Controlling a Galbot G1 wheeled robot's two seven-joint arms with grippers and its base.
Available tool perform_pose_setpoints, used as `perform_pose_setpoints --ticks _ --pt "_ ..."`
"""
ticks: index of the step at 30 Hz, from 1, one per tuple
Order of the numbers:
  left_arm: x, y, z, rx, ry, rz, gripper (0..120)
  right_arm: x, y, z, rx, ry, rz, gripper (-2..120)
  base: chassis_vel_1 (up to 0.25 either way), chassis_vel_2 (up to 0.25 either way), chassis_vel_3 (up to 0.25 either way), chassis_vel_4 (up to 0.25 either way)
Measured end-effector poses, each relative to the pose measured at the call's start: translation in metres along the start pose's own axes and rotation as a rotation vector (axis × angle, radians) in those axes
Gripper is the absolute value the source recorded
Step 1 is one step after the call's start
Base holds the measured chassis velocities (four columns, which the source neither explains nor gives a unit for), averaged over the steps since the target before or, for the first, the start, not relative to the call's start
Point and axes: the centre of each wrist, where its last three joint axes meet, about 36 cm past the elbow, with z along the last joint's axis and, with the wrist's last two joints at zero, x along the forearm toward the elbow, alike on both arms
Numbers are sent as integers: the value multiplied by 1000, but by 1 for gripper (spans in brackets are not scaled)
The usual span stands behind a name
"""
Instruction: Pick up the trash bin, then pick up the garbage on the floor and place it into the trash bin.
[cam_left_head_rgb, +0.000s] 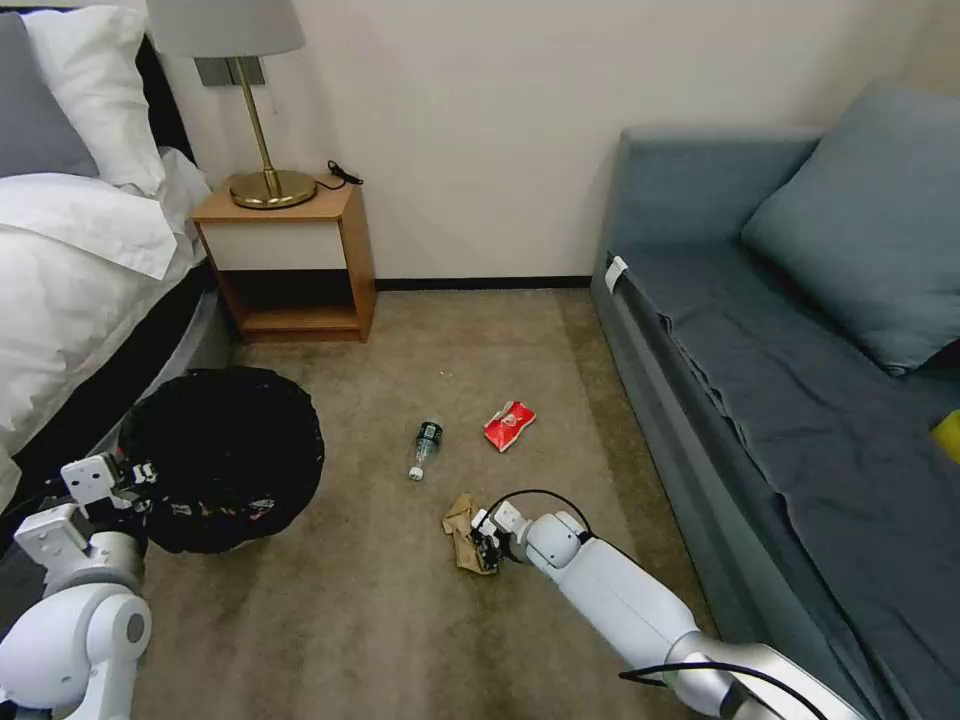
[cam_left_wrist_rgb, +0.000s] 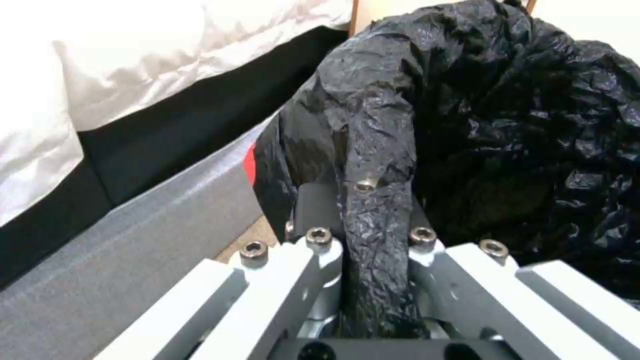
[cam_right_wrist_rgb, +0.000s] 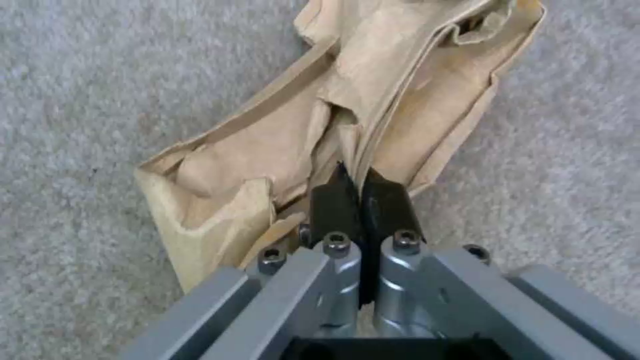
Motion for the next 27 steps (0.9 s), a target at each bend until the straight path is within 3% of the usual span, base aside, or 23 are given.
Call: perform_pose_setpoints --ticks 6,11,19,27 --pt "0 0 1 1 1 1 4 10 -15 -16 -5 -42 24 0 0 0 0 0" --pt "2 -1 4 6 7 4 4 31 -45 -48 -40 -142 71 0 0 0 0 0" --pt "-2 -3 7 12 7 7 4 78 -80 -101 7 -296 131 0 0 0 0 0" --pt "-7 -4 10 9 11 6 4 125 -60 -156 64 -472 74 0 0 0 0 0"
